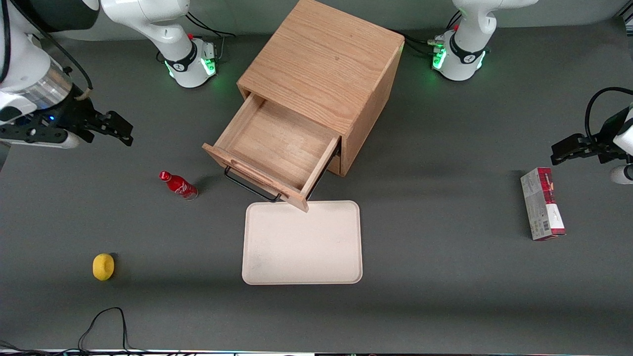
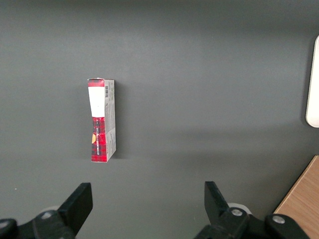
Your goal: Open upper drawer
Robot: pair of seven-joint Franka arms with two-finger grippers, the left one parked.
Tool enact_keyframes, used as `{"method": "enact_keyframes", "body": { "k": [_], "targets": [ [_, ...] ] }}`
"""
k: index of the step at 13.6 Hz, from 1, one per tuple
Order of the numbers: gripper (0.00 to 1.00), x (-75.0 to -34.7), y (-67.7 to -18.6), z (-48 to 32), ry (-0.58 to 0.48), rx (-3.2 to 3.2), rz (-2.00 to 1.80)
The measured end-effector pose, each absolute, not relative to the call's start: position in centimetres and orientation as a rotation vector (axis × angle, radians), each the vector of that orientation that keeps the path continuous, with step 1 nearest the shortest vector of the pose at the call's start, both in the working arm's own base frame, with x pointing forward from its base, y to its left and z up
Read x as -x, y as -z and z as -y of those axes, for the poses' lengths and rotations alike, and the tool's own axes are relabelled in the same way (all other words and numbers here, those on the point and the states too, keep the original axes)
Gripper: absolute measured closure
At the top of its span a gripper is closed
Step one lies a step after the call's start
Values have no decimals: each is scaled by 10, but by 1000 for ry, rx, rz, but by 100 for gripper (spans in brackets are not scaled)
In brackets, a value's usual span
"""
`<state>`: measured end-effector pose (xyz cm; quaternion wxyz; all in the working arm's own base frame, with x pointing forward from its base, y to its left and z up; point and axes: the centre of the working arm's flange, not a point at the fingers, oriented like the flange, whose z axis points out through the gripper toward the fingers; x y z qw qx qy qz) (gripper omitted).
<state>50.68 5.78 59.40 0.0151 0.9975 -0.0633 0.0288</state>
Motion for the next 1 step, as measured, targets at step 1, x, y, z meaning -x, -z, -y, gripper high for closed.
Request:
{"method": "enact_keyframes", "body": {
  "k": [1],
  "targets": [
    [0,-506,-594,-52,-81,-3104,209]
  ]
}}
